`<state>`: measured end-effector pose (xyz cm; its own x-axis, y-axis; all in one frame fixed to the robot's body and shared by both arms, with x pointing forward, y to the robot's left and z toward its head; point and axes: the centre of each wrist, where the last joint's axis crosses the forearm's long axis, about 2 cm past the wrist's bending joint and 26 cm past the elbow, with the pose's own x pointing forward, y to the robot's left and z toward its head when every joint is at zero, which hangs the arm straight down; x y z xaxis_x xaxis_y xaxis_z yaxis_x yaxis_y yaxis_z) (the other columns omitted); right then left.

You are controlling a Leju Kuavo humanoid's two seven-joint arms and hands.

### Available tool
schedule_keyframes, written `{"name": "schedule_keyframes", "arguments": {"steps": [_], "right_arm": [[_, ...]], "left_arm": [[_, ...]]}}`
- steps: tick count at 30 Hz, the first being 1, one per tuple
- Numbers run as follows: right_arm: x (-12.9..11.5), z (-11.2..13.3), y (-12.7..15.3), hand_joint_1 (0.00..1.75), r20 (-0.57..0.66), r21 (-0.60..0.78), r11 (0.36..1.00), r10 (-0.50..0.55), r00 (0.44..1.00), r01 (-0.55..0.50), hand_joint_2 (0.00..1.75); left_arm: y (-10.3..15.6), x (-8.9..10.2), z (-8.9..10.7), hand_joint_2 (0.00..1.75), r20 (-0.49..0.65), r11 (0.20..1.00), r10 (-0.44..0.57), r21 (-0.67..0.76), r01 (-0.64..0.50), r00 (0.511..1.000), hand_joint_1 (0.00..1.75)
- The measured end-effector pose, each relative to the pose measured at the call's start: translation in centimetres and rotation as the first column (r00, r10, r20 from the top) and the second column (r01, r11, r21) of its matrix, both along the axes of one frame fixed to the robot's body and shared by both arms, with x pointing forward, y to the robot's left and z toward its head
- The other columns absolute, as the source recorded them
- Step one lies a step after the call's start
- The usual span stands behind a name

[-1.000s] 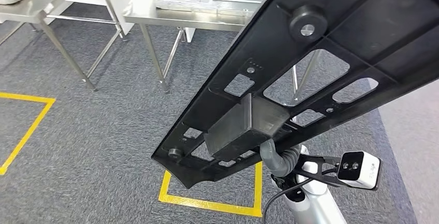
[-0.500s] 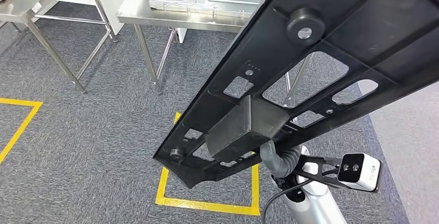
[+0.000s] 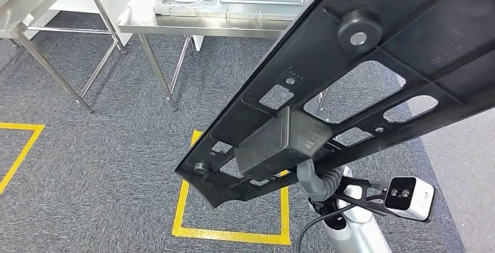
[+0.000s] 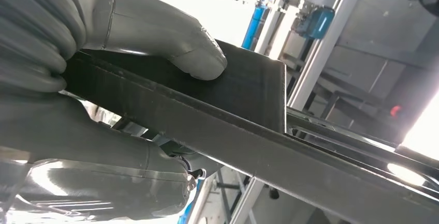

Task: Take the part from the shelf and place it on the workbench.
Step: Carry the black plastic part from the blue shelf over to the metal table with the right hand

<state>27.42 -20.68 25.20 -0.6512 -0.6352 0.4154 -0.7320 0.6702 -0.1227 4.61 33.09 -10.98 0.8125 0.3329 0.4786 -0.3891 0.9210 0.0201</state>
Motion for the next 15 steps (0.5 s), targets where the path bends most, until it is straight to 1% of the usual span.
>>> {"name": "schedule_keyframes", "arguments": {"steps": [4, 15], "right_arm": [[-0.19, -0.19, -0.01, 1.75, -0.004, -0.003, 1.000, -0.002, 1.000, 0.002, 1.75], [-0.26, 0.41, -0.20, 1.75, 0.018, 0.000, 1.000, -0.012, 1.000, 0.012, 1.75]], "left_arm": [[0.05, -0.10, -0.01, 1.75, 0.000, 1.000, 0.000, 0.001, 0.000, 1.000, 0.00], [0.19, 0.12, 0.03, 1.75, 0.011, 1.000, -0.001, 0.001, 0.001, 1.000, 0.00]]}}
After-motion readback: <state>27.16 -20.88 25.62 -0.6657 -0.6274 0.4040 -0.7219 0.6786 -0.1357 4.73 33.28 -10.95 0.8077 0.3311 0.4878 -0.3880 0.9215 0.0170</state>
